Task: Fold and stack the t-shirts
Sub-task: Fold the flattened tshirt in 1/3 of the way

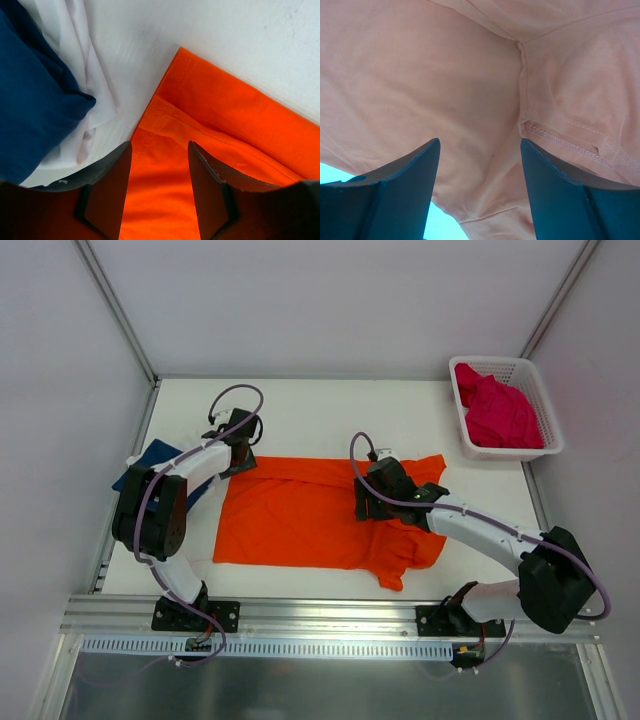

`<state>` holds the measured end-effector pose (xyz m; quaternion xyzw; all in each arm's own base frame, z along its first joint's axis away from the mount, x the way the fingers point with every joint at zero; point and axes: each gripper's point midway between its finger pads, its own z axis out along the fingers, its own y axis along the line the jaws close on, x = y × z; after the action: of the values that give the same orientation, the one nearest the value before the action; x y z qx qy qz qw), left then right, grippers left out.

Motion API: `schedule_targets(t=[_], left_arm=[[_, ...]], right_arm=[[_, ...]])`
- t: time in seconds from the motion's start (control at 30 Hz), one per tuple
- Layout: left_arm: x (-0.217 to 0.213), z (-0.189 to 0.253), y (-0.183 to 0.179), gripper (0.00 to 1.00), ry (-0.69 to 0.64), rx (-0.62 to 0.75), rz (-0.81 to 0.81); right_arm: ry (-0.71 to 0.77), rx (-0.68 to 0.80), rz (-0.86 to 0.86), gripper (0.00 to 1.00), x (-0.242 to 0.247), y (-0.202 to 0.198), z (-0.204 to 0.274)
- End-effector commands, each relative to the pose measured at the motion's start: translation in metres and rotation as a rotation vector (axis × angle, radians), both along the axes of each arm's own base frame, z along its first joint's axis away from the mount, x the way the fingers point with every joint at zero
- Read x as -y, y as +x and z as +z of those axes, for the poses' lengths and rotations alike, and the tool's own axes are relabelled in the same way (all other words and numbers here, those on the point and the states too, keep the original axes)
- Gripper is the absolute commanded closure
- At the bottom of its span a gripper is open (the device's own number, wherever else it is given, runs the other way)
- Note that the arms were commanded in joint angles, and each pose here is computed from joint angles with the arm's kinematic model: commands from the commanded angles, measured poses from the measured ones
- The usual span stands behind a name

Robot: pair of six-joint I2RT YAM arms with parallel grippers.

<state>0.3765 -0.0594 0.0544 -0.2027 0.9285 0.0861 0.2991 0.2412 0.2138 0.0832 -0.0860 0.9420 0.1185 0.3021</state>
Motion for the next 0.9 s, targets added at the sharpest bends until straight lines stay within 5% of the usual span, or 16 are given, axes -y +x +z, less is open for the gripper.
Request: schedule_targets(t=[0.0, 0.87], left_arm=[[-0.012, 0.004, -0.008, 0.51, 0.021, 0.006, 0.039], [-0.009, -0.013, 0.025, 0.55, 0.075, -0.025, 0.030]], right_arm=[[0.027, 0.014, -0.013, 0.31, -0.005, 0.002, 0.001], [0.023, -0.007, -0.015, 0.32, 0.002, -0.008, -0.011]])
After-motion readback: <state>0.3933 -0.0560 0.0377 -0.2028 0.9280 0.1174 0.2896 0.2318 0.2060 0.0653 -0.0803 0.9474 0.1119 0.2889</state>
